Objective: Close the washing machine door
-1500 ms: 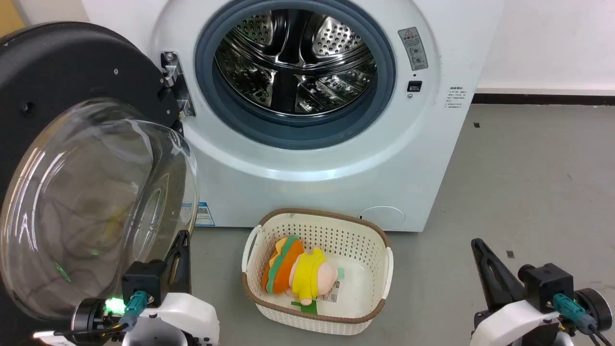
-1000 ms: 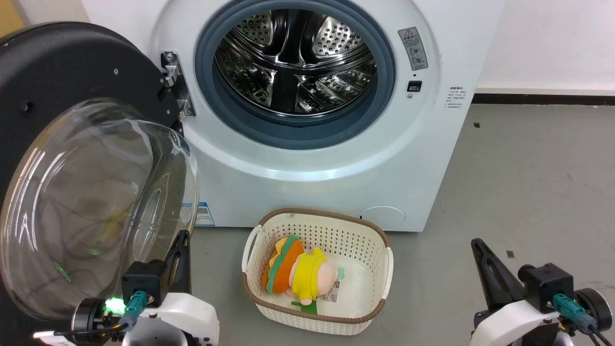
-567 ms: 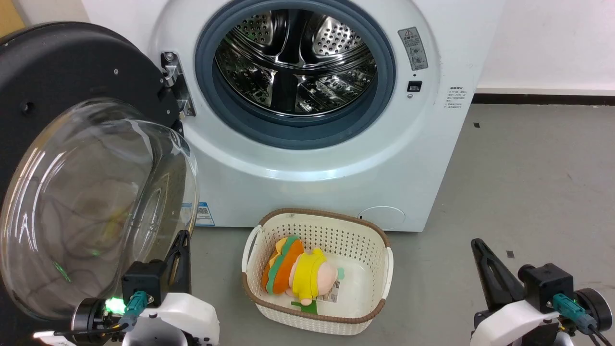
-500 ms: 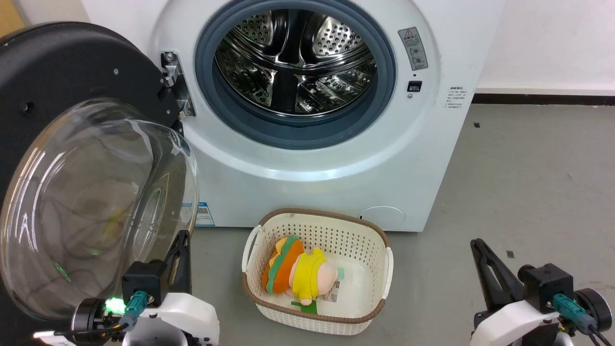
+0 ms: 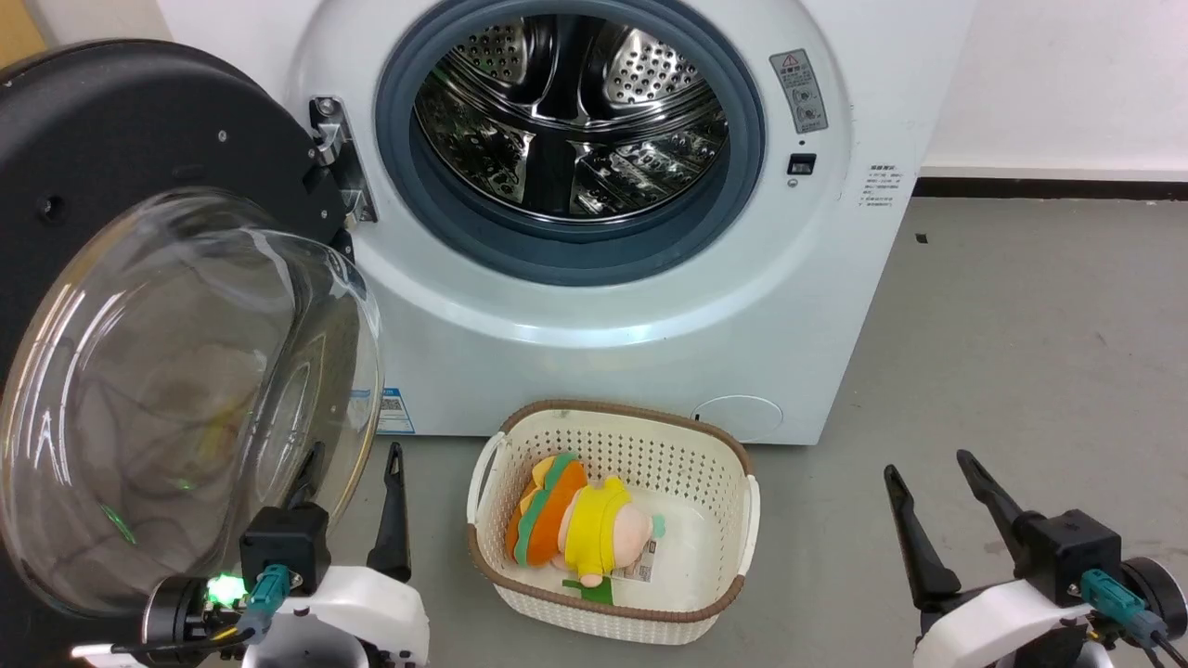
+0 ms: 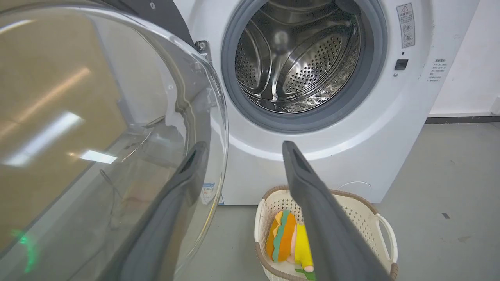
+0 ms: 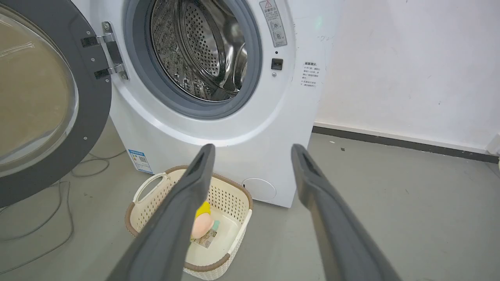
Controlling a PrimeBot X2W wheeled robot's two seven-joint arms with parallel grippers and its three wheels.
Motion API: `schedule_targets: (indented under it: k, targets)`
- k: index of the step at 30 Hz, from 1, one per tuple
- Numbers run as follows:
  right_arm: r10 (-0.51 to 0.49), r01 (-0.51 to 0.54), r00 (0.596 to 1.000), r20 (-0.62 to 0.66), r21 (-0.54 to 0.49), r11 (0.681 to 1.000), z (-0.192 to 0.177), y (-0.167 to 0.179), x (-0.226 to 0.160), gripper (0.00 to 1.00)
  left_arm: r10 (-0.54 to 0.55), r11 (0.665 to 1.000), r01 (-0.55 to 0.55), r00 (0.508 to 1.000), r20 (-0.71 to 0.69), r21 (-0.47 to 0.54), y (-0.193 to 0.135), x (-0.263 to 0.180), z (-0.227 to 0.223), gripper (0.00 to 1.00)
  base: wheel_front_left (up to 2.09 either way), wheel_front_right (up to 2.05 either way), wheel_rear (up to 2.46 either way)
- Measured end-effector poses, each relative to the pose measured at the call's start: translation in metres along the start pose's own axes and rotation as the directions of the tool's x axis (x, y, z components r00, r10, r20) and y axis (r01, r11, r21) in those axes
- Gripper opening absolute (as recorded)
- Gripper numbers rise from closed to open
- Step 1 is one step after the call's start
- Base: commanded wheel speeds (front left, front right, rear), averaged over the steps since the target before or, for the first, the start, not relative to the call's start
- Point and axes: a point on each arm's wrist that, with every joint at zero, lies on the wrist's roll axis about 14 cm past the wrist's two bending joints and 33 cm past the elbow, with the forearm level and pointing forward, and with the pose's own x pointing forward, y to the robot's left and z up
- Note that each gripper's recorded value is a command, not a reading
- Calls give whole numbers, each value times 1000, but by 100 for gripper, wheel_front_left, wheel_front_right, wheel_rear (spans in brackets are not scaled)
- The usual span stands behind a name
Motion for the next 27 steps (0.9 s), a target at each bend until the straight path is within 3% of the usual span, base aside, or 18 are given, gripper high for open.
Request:
schedule_targets:
  k: [2,3,5,18,27]
  targets:
    - [-1,1,1000,5,3,1000,1,0,0,100,3,1000,-3,1000,1,0,0,0,0,100,0,0,0]
    - [-2,2,1000,7,6,1000,1,-1,1,100,6,1000,-6,1000,4,0,1,0,1,56,0,0,0]
    - [-2,2,1000,14,9,1000,2,-1,1,100,11,1000,-11,1000,10,1,1,0,2,0,0,0,0]
    - [20,-22,999,43,35,999,6,6,9,100,47,999,-47,992,120,-4,14,5,33,0,0,0,0]
    - [49,-52,997,56,47,998,6,15,18,100,100,994,-86,963,249,-68,36,9,75,0,0,0,0]
